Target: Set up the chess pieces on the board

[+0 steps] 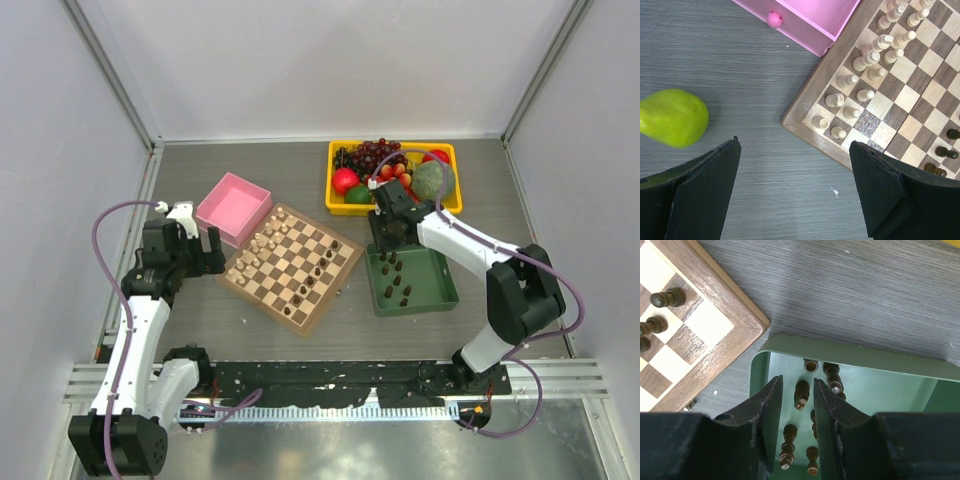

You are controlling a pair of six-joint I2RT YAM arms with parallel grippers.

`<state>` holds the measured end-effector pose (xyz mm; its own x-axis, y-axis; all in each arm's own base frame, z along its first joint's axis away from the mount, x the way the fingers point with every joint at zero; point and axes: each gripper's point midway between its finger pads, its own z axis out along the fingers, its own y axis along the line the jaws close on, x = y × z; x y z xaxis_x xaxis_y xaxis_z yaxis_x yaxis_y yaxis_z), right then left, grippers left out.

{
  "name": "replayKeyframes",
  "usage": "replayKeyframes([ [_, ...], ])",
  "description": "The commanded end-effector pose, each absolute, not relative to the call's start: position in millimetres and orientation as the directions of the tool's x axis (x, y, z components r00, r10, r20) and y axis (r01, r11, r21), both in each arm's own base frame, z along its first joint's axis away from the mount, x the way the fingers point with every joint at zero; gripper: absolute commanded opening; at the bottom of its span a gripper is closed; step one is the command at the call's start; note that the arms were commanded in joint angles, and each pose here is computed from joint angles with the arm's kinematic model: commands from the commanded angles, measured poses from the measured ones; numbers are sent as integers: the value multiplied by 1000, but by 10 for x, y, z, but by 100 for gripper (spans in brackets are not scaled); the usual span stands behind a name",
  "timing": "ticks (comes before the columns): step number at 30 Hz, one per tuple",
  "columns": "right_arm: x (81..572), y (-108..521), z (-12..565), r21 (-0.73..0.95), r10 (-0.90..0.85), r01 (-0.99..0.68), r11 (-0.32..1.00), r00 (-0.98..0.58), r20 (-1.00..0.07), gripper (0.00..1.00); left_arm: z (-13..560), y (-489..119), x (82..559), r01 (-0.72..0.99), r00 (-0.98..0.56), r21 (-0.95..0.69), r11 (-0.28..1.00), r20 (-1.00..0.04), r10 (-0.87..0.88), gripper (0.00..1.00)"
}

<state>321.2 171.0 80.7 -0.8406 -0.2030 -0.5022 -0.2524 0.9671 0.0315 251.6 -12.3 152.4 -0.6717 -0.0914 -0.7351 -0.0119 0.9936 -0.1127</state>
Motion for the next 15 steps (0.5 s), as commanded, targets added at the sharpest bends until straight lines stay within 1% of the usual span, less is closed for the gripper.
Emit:
replayKeyframes([
  [1, 3288, 1794, 1081, 68, -175, -263, 962, -793, -584, 38, 1649, -123, 2574, -1, -642, -110, 994, -762, -85, 99],
  [7, 3261, 1753, 907, 46, -185, -251, 967, -817, -547, 36, 1644, -126, 2578, -1, -643, -112, 994, -761, -86, 99],
  [11, 3276, 1748, 842, 39, -185, -243, 969, -824, -536, 34, 1648, -130, 2577, 1, -643, -112, 994, -761, -85, 99],
  [15, 3277, 1734, 775, 33, -184, -236, 971, -831, -525, 34, 1646, -130, 2574, 1, -643, -112, 994, -761, -85, 99],
])
